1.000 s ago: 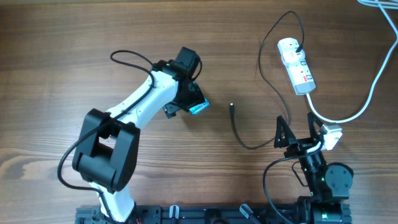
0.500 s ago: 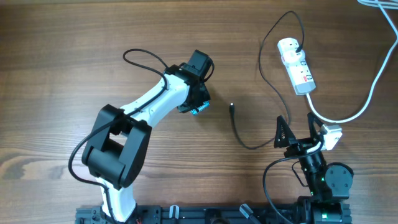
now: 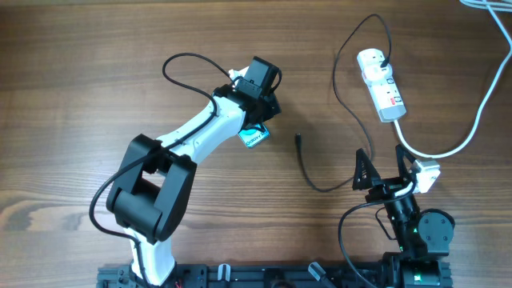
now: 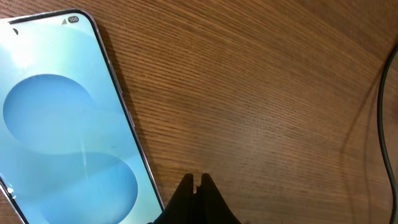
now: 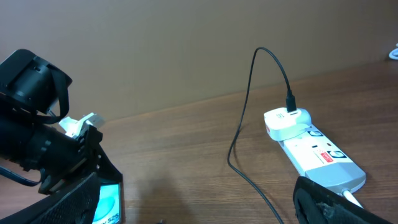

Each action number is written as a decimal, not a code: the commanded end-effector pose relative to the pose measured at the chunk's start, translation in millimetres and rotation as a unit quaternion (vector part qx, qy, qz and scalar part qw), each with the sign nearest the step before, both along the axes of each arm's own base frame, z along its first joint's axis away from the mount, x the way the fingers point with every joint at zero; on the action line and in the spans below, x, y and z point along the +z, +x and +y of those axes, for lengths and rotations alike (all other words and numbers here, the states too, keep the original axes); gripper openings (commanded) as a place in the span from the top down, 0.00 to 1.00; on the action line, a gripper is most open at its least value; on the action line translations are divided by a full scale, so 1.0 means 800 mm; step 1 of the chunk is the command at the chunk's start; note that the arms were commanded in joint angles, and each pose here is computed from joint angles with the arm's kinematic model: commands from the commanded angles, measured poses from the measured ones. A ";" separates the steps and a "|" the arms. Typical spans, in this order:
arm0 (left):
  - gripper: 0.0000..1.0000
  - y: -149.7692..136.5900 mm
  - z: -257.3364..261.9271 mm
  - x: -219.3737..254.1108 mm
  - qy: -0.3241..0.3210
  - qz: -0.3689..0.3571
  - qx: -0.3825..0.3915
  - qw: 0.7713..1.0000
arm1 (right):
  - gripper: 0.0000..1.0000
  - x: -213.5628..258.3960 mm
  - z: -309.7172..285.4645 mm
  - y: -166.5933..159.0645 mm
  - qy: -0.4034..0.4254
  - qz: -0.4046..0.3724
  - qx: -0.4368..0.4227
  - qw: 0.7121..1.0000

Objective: Plug charger to phone and switch on socket
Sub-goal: 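Lower the left gripper and grasp the blue phone, then lift the phone with the left gripper and rotate it upright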

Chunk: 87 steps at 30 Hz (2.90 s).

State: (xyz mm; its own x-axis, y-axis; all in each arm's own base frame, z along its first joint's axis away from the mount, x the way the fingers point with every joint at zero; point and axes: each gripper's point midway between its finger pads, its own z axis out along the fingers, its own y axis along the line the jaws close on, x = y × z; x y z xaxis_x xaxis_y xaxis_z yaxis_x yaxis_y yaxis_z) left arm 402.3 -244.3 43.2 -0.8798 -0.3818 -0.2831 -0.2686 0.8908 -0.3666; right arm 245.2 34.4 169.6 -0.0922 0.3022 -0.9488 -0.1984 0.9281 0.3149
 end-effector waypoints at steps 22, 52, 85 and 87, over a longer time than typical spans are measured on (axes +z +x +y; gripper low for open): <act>0.96 0.015 0.054 -0.068 0.133 -0.013 0.053 0.990 | 0.00 0.001 -0.003 0.001 0.001 -0.002 -0.007 1.000; 0.96 -0.064 0.107 -0.087 0.184 0.121 0.160 0.962 | 0.00 0.001 -0.003 0.001 0.001 -0.002 -0.007 1.000; 0.00 0.050 0.110 0.004 0.096 0.006 0.121 0.988 | 0.00 0.001 -0.003 0.001 0.002 -0.002 -0.007 1.000; 0.00 0.053 0.120 0.009 0.098 0.010 0.130 0.987 | 0.00 0.001 -0.003 0.001 0.001 -0.002 -0.007 1.000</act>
